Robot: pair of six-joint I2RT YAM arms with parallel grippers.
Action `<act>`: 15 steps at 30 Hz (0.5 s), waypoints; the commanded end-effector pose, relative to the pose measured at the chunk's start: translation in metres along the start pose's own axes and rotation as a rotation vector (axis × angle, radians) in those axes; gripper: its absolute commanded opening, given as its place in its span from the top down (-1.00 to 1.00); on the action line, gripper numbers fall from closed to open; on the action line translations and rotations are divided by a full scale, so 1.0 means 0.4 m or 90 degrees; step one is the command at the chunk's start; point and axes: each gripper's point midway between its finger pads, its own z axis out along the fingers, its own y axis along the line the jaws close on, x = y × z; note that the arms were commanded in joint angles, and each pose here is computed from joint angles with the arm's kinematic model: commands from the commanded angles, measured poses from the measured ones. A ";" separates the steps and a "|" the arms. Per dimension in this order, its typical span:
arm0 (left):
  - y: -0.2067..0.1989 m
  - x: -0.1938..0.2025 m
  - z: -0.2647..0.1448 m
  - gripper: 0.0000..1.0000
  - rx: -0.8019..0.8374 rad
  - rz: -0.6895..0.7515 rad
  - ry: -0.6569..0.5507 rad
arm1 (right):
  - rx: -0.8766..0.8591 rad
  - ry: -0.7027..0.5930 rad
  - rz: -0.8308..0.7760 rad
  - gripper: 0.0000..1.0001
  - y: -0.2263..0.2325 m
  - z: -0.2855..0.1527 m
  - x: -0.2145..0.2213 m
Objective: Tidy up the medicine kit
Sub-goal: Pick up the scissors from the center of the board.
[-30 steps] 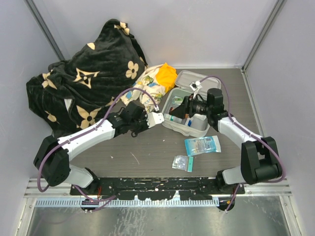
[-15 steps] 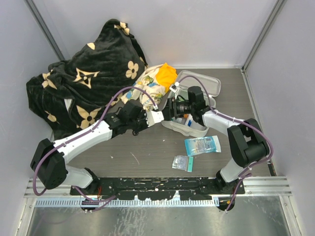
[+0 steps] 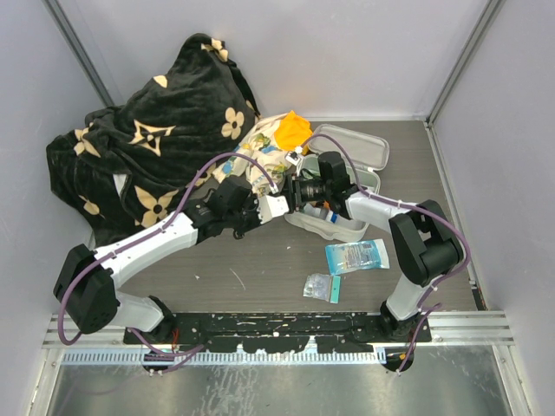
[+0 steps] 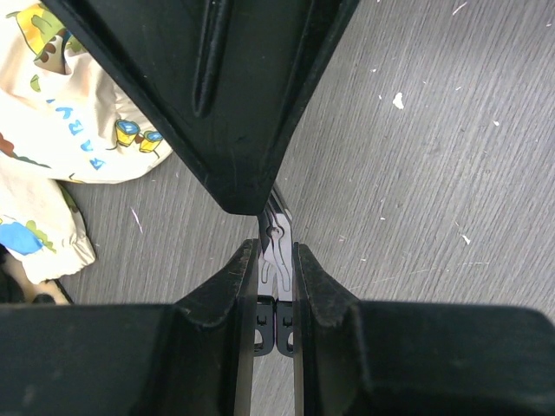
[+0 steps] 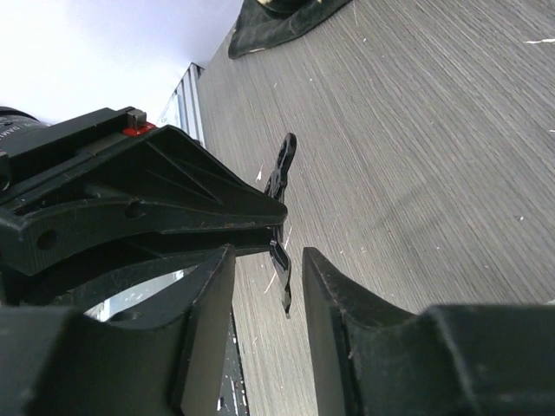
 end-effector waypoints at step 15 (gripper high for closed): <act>0.025 -0.042 -0.012 0.76 -0.029 0.010 -0.046 | -0.002 0.007 -0.046 0.19 0.012 0.007 -0.025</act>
